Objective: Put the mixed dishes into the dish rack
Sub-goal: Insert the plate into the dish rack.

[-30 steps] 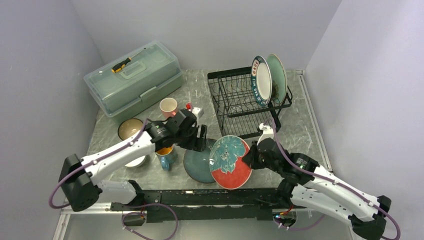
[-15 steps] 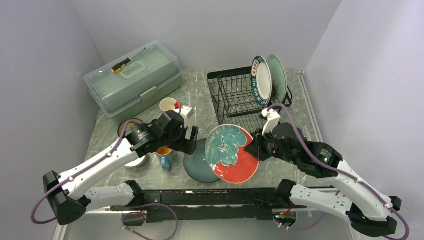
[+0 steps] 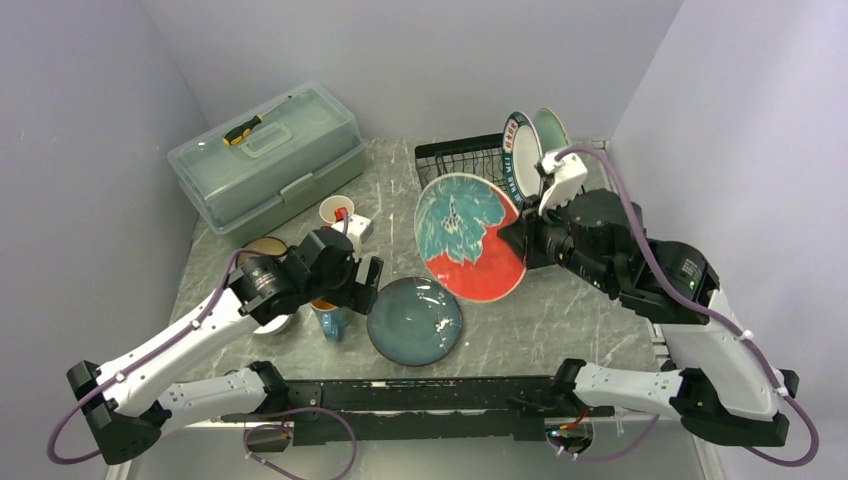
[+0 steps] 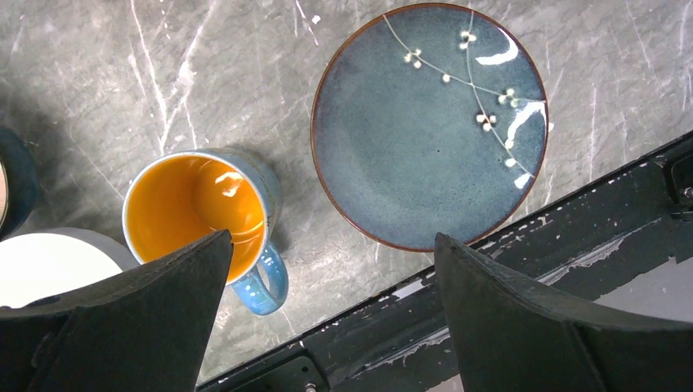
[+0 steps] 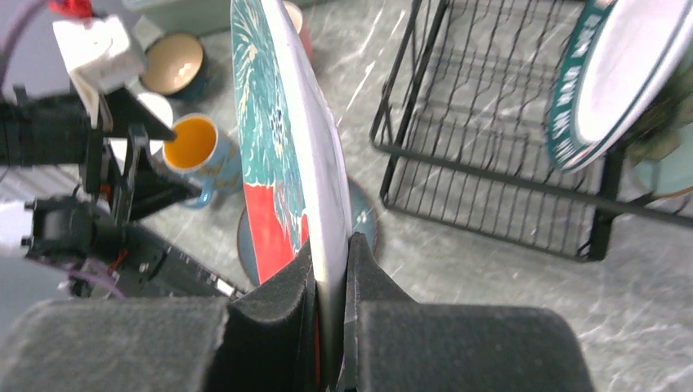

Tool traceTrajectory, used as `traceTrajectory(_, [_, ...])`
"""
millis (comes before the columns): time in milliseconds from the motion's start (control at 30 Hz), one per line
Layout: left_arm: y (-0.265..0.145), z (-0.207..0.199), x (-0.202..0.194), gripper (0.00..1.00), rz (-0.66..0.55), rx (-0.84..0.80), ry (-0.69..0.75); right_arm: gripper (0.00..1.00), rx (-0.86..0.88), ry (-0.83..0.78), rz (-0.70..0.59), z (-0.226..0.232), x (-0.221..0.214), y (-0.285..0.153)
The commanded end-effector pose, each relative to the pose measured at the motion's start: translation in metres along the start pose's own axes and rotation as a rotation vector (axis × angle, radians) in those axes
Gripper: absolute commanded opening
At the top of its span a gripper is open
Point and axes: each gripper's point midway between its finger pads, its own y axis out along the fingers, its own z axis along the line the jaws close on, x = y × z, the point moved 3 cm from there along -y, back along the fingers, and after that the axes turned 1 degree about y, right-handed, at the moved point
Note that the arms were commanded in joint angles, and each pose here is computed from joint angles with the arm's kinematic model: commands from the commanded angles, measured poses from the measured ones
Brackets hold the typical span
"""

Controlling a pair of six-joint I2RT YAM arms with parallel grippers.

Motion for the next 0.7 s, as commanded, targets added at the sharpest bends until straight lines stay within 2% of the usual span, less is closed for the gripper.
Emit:
traceTrajectory(0, [-0.002, 0.01, -0.001, 1.0, -0.039, 0.041, 0.017, 0.0, -0.047, 0.061, -0.355, -0.003, 0.096, -0.035])
traceTrajectory(367, [-0.004, 0.02, -0.007, 0.99, -0.064, 0.087, 0.005, 0.0, -0.202, 0.019, -0.53, -0.01, 0.151, -0.028])
traceTrajectory(667, [-0.004, 0.021, -0.009, 0.99, -0.062, 0.087, 0.0, 0.0, -0.448, -0.102, -0.575, -0.028, 0.162, -0.002])
